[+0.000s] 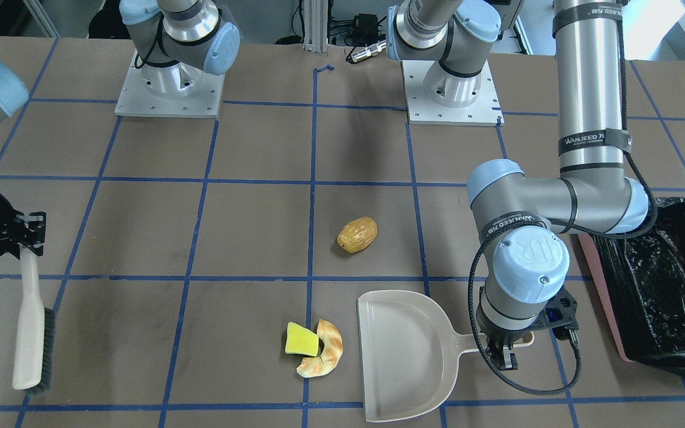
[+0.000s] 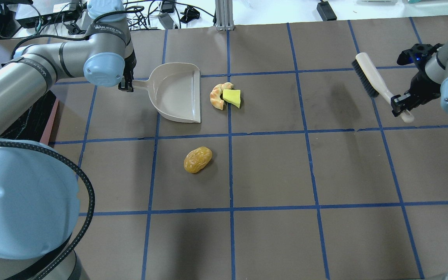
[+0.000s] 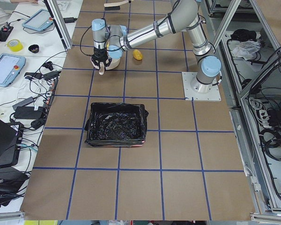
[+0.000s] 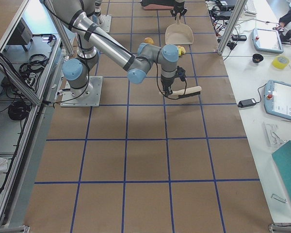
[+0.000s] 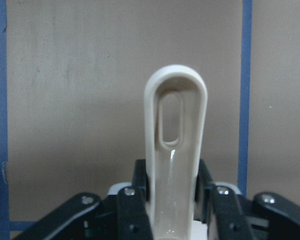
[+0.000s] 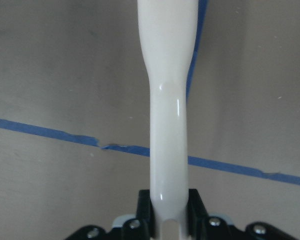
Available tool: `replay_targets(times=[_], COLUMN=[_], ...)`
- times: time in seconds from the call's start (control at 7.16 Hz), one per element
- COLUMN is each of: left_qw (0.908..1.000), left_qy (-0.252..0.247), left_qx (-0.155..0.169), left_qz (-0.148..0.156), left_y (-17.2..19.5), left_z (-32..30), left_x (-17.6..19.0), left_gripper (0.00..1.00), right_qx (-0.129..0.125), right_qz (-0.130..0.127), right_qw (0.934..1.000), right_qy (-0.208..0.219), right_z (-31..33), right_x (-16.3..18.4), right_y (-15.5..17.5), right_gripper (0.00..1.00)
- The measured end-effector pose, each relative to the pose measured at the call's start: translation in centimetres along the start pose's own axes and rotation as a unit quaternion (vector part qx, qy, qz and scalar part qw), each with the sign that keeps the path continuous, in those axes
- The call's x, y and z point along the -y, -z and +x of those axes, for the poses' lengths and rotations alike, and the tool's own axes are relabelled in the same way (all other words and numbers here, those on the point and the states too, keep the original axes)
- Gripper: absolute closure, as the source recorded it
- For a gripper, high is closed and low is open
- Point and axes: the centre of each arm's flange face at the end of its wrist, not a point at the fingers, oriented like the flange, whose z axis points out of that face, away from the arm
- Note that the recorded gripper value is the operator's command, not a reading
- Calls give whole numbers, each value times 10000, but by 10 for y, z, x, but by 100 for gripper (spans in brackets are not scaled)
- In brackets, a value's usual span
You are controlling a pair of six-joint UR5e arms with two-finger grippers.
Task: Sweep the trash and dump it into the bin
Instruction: 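Lift the brush with the right gripper and carry it toward the sponge and roll, then sweep the sponge and roll into the dustpan with the brush in the right gripper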
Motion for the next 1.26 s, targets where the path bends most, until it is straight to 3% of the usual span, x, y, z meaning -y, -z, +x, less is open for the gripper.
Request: replay_targets(times=[0.28,0.7,0.84,0.98,1.12,1.26], left_qw=[10000,10000,10000,10000,10000,10000], left_qy=[-3,-18,-34,-43,-49,-45], left_qx=[-1,7,6,5,4,2], left_qz=[-2,-8,-7,-5,-7,-6], left_y=[0,-3,-3,-3,-3,-3], left_z=[0,0,0,0,-1,-1], left_x=[0,-1,-1,-1,-2,-2], left_gripper=[100,100,100,100,100,100], right_qx=[53,115,138,323,667,995], right_qz=[-104,-281,-332,-383,-381,-293], right_qw=[9976,9916,9915,9924,9925,9916], right_qy=[-675,-1255,-1250,-1125,-956,-767], right_z=[-123,-319,-372,-419,-459,-495], right_x=[23,45,53,64,79,94], right_y=[1,-29,-43,-56,-57,-44], right_gripper=[100,100,100,100,100,100])
